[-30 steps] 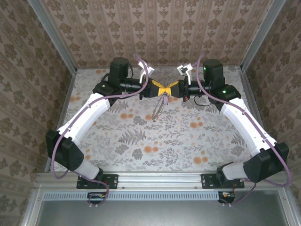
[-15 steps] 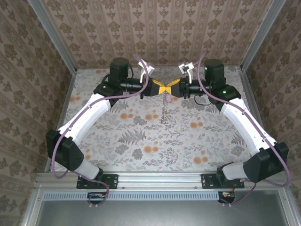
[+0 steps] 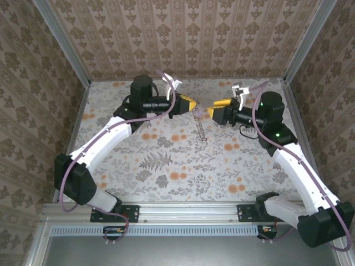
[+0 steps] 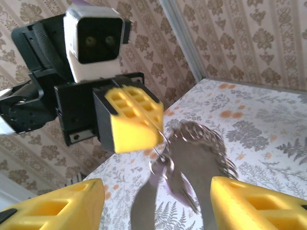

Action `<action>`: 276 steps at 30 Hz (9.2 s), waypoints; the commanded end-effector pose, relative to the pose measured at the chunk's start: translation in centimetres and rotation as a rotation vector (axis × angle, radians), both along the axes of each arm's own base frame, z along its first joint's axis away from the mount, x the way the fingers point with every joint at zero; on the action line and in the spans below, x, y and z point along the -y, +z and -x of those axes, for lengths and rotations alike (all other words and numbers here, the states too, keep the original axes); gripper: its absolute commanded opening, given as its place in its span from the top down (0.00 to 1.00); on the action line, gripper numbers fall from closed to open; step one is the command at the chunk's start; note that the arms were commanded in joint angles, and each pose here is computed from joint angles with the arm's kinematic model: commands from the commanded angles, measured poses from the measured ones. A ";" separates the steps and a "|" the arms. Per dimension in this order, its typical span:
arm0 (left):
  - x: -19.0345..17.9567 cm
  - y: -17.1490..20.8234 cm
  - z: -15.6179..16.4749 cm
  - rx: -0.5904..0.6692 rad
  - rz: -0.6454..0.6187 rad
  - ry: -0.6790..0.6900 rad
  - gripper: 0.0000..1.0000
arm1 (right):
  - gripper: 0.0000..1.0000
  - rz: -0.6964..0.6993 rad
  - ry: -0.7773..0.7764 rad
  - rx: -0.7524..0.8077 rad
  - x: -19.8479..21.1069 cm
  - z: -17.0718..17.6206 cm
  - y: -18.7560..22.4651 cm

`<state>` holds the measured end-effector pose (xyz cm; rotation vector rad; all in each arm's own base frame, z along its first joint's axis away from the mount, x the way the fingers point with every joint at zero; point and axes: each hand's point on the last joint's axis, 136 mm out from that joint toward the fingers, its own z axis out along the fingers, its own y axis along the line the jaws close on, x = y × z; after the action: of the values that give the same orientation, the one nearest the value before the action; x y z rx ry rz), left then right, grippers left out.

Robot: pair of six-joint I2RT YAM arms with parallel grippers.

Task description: Put the keys on the keyring

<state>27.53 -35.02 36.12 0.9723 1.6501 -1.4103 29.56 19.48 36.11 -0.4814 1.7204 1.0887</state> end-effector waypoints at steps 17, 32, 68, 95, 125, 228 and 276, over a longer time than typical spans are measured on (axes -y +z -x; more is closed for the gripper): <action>-0.2 4.4 1.8 0.085 0.108 -0.034 1.00 | 0.37 -0.083 0.044 -0.017 -2.9 -1.8 -1.8; 0.0 4.8 2.2 0.090 0.115 -0.047 1.00 | 0.39 -0.073 0.074 -0.002 -4.0 -1.6 -1.1; 0.3 4.9 2.4 0.093 0.145 -0.017 1.00 | 0.98 -0.040 0.157 -0.014 -6.6 -0.5 -1.7; 0.4 5.2 2.4 0.082 0.179 -0.021 1.00 | 0.57 -0.199 0.020 0.057 -2.1 -1.5 3.9; -1.1 4.7 2.3 0.126 0.070 0.017 0.67 | 1.00 0.027 0.135 0.051 -3.9 -1.3 3.2; 0.5 4.6 2.5 0.079 0.122 -0.055 1.00 | 0.38 -0.010 -0.035 -0.006 -1.9 -0.7 -3.2; 0.2 4.9 1.2 0.036 0.242 0.101 1.00 | 1.00 0.034 0.086 0.031 -7.6 -0.3 -1.8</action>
<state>27.16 -35.46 38.88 0.7762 1.5270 -1.4579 29.99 26.42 32.62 -0.5590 1.7550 1.1007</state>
